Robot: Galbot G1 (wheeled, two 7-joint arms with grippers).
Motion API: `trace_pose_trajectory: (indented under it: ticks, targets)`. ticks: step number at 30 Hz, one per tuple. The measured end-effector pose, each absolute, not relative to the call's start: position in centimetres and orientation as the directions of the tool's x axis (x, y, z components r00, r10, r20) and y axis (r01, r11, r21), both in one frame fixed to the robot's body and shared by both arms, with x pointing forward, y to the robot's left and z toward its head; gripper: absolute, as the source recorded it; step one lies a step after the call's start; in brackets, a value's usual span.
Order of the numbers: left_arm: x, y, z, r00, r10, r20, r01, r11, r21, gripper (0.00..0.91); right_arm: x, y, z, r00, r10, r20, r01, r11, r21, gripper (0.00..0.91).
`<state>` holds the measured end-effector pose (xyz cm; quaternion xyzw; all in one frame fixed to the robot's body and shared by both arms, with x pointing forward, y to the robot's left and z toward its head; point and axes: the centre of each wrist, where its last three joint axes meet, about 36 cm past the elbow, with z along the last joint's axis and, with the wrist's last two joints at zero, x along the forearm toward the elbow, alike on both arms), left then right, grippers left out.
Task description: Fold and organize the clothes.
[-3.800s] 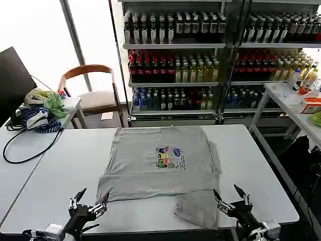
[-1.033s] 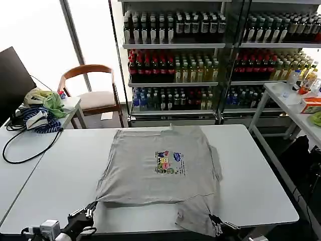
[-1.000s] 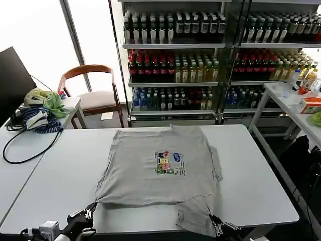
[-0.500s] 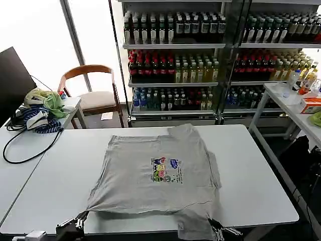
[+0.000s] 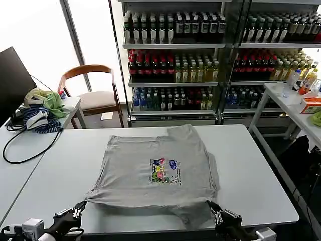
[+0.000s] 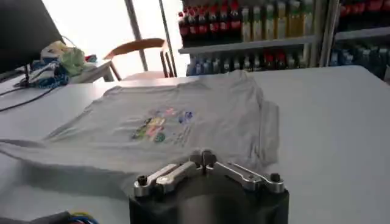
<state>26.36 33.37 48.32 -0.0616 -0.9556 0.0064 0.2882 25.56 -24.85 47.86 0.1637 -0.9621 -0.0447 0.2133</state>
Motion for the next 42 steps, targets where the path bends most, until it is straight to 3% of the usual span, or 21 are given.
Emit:
trace_pose_trajectory:
  ticks: [31,32,33,34,35,42]
  targets:
    - [39.5,35.3,45.4,-0.835,0.16,0.526,0.159,0.986,-0.049,0.0,41.1,-23.1,44.7,-0.884,-0.288,0.369,-0.294,0.955,0.042,0.0]
    - [39.8,35.3,45.2,-0.835,0.16,0.527,0.158,0.986,-0.05,0.0,41.6,-22.9,44.5,-0.883,-0.286,0.373,-0.294,0.955,0.035,0.302]
    - [40.1,35.3,45.0,-0.835,0.158,0.527,0.155,0.987,-0.05,0.081,41.9,-22.8,44.5,-0.883,-0.285,0.373,-0.296,0.955,0.03,0.907]
    - [40.4,35.3,44.9,-0.835,0.155,0.528,0.151,0.987,-0.051,0.322,42.3,-22.7,44.4,-0.883,-0.284,0.374,-0.296,0.955,0.026,0.907]
    - [40.7,35.4,44.7,-0.834,0.15,0.53,0.145,0.988,-0.051,0.877,42.6,-22.5,44.3,-0.883,-0.283,0.375,-0.296,0.955,0.023,0.907]
    - [41.6,35.5,44.2,-0.832,0.137,0.537,0.129,0.99,-0.053,0.907,44.1,-22.3,43.9,-0.888,-0.265,0.377,-0.279,0.96,0.018,0.907]
